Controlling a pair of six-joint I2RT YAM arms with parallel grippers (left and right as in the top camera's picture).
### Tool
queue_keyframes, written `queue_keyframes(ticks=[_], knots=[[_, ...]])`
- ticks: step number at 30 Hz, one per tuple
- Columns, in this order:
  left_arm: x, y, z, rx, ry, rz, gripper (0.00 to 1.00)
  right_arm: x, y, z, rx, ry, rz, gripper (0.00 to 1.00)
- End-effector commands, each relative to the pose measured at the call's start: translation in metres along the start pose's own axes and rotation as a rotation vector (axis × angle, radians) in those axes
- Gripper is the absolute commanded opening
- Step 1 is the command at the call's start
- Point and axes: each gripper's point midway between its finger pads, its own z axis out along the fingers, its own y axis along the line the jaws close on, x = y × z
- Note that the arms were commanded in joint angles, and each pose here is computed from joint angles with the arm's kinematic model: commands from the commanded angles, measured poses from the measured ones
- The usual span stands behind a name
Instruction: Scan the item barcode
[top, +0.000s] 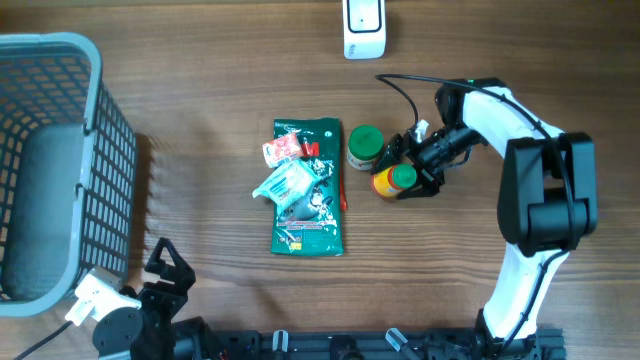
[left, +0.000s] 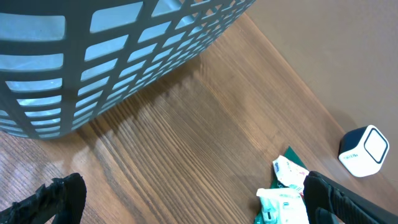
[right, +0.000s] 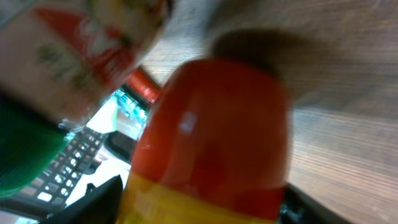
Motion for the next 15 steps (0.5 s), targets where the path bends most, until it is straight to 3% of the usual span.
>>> queue_keyframes(ticks=[1, 3, 10, 15], knots=[[-0.001, 0.002, 0.000, -0.011, -0.010, -0.007, 1.00, -0.009, -0.019, 0.007, 0.068, -0.009, 0.009, 0.63], [-0.001, 0.002, 0.000, -0.011, -0.010, -0.007, 1.00, -0.009, -0.019, 0.007, 0.067, -0.010, 0.008, 0.59], [-0.001, 0.002, 0.000, -0.011, -0.010, -0.007, 1.00, 0.001, -0.016, 0.007, 0.043, 0.031, 0.043, 0.59], [-0.001, 0.002, 0.000, -0.011, -0.010, -0.007, 1.00, 0.021, -0.017, 0.005, 0.044, 0.103, 0.114, 0.44]])
